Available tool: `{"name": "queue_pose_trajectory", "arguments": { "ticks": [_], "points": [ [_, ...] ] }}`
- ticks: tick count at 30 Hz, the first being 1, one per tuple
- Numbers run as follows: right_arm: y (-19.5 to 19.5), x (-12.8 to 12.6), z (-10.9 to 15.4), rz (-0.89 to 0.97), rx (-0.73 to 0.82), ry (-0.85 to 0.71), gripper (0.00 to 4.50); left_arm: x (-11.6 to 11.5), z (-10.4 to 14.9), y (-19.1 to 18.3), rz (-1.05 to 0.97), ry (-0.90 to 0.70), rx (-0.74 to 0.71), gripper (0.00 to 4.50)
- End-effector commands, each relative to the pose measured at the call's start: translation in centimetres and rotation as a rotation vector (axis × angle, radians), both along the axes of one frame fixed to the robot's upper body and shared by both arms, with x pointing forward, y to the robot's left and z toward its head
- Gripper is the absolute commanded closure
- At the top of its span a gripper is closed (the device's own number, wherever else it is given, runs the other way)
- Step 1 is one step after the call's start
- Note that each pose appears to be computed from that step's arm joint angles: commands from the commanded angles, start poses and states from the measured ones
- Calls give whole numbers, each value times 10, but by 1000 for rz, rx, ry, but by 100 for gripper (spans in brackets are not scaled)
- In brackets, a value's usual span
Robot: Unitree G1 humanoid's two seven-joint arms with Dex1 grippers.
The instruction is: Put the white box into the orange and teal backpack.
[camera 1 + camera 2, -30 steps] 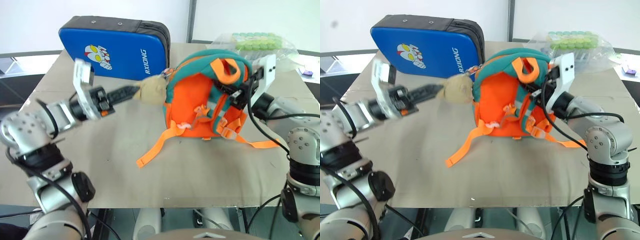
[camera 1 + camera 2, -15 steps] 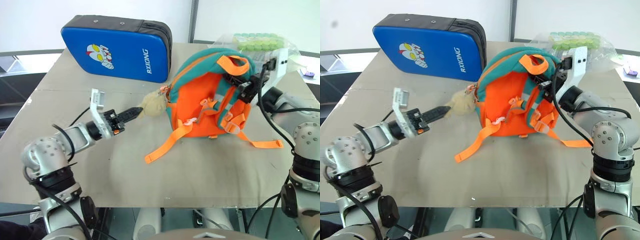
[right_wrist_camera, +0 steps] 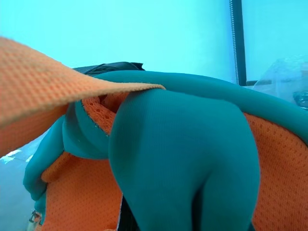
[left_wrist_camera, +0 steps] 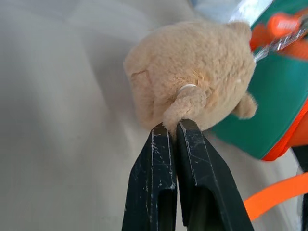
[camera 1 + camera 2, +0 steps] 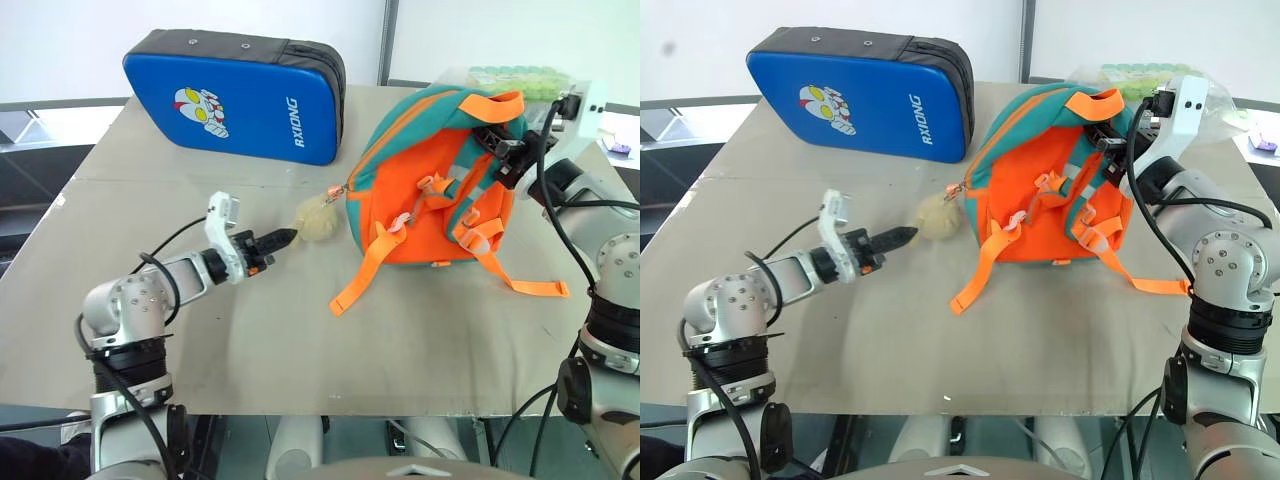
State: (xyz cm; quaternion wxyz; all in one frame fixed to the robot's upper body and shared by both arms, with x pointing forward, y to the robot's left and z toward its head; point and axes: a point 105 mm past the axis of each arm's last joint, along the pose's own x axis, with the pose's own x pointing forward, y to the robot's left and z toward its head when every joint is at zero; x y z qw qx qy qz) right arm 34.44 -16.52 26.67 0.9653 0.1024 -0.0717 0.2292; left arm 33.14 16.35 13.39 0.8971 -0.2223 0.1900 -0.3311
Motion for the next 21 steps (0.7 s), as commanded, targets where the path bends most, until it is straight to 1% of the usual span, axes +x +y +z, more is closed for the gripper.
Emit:
{"name": "queue_pose_trajectory", "arguments": {
  "ticks": [1, 3, 5, 6, 7, 9, 10, 11, 12, 13, 14, 15, 16, 17, 18, 21],
  "points": [
    [5, -25, 2, 33, -204, -117, 450, 4, 31, -4, 8, -224, -3, 441],
    [15, -33, -13, 111, -229, -79, 450, 6, 39, -2, 23, -289, -4, 441],
    [18, -41, -25, 147, -308, -95, 381, 3, 43, -4, -10, -352, 43, 450],
    [17, -44, -29, 153, -323, -95, 349, 3, 43, -4, -19, -358, 57, 450],
    [15, -46, -30, 157, -327, -97, 300, 1, 42, -5, -31, -358, 58, 450],
    [9, -53, -34, 173, -335, -90, 213, -3, 45, -4, -50, -390, 65, 389],
    [7, -57, -34, 184, -340, -89, 162, -4, 46, -2, -50, -395, 67, 355],
    [4, -61, -34, 196, -347, -85, 115, -6, 45, 0, -53, -402, 79, 314],
    [1, -65, -34, 212, -354, -76, 79, -8, 44, 3, -54, -409, 96, 274],
    [-1, -70, -34, 225, -364, -68, 32, -10, 44, 5, -57, -416, 111, 226],
    [-5, -73, -35, 229, -380, -61, 0, -13, 44, 6, -64, -424, 120, 185],
    [-10, -77, -36, 228, -404, -55, 0, -18, 43, 7, -79, -436, 136, 119],
    [-14, -81, -38, 238, -424, -43, 0, -23, 42, 7, -98, -444, 156, 78],
    [-17, -89, -41, 259, -452, -32, 0, -31, 40, 7, -128, -450, 166, 24],
    [-21, -96, -46, 276, -485, -15, 0, -39, 39, 5, -161, -456, 167, 4],
    [-32, -116, -66, 338, -575, 53, 0, -56, 38, 6, -207, -480, 191, 4]
  ]
}}
